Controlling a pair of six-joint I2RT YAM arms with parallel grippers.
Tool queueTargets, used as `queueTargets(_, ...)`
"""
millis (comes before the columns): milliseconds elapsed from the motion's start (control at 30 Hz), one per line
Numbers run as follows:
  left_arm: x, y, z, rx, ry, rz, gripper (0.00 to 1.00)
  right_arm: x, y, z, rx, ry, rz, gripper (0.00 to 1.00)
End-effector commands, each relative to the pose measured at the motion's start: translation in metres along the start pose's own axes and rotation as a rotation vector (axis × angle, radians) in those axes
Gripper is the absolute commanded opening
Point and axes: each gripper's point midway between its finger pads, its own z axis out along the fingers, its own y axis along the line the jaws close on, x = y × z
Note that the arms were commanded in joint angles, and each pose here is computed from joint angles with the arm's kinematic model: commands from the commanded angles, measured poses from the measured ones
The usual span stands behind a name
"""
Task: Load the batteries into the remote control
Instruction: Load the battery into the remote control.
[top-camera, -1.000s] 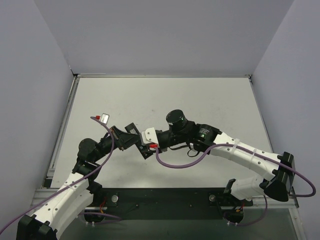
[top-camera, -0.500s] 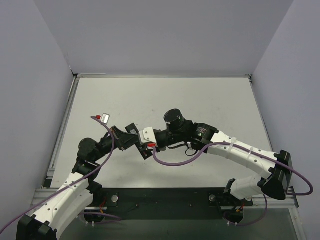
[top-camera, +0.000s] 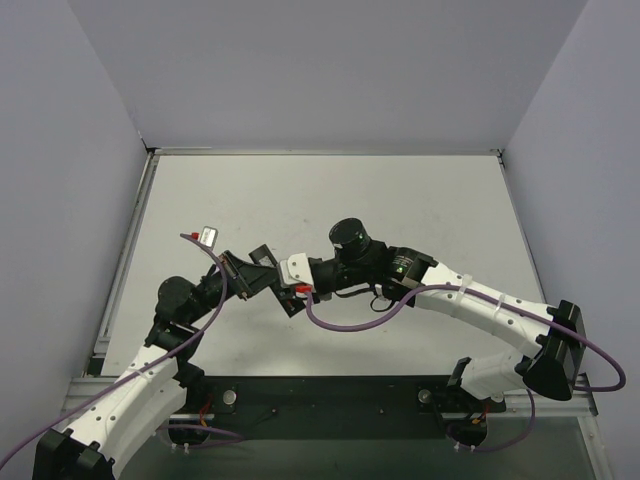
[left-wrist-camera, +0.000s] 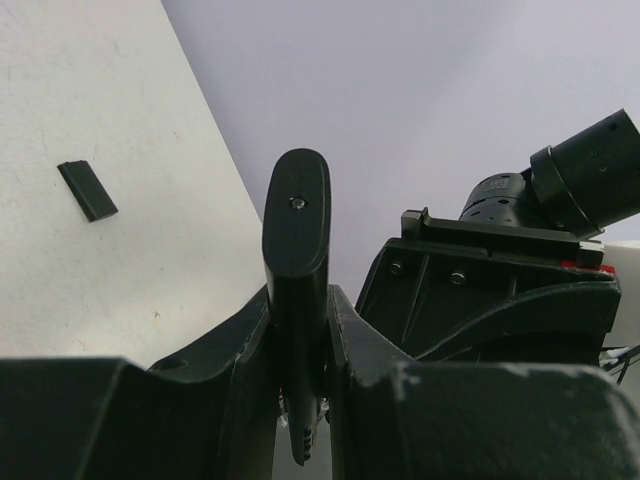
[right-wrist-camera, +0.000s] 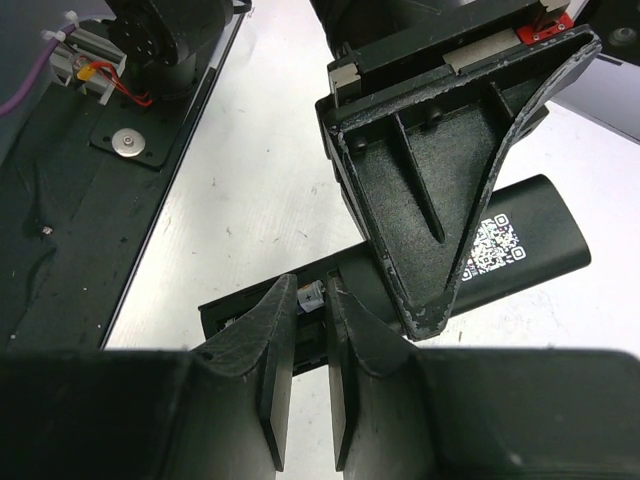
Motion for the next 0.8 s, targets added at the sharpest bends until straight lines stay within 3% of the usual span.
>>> queueTargets(0, -0.02, -0.042, 0.0, 0.136, -0.088, 0.008, 0.0, 0.011, 0.01, 0.001, -0.031, 0.01, 0.013, 0.12)
queueTargets(267, -0.029, -0.065, 0.0, 0.191, -0.112, 0.035, 0.0, 0.027, 0.019, 0.003, -0.052, 0.04, 0.042, 0.06)
queueTargets(767, -0.04, -0.103, -0.008, 0.308, -0.157, 0.035, 0.0, 0.055, 0.03, 0.006, -0.066, 0.08, 0.109, 0.05)
